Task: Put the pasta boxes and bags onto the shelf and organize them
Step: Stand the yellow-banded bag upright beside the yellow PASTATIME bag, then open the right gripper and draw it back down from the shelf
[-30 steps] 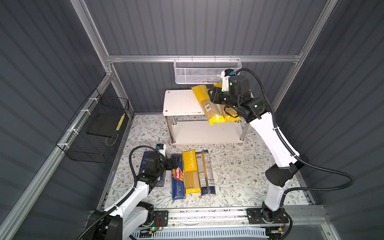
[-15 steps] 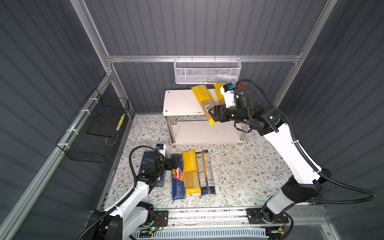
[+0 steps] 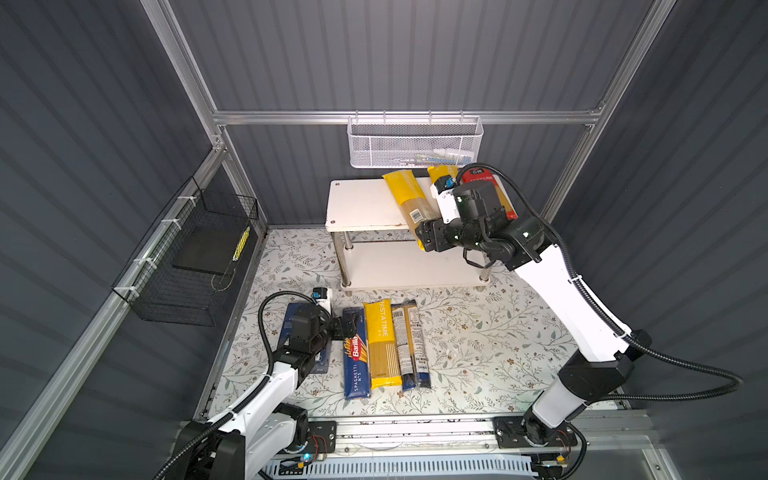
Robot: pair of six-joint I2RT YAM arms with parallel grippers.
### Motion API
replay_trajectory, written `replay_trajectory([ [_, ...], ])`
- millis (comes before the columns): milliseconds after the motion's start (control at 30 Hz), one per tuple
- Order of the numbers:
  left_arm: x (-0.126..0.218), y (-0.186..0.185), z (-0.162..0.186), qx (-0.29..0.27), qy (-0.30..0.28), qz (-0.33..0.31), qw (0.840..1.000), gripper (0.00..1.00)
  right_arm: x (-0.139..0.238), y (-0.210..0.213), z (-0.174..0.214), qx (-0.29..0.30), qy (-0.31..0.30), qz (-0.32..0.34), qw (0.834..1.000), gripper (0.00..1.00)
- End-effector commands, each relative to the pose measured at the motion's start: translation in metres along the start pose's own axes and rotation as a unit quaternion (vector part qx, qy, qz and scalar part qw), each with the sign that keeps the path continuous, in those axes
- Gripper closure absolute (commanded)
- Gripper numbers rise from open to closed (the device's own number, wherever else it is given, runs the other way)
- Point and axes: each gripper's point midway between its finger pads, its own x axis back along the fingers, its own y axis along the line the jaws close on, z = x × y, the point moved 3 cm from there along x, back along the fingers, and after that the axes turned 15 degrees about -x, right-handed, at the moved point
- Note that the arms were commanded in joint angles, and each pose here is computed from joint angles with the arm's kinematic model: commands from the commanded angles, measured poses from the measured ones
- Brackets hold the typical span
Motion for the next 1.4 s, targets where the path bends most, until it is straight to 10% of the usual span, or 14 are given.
replay_trajectory([
  [0, 0.0, -0.004, -0.003, -0.011, -0.006, 0.009, 1.0, 0.01, 0.005, -0.007, -0.002, 0.014, -0.007, 0.027, 1.0, 0.19],
  [1367, 0.0, -0.002, -0.003, -0.01, -0.005, 0.005, 1.0, 0.01, 0.067, 0.082, 0.042, 0.052, 0.044, -0.174, 0.982, 0.18],
])
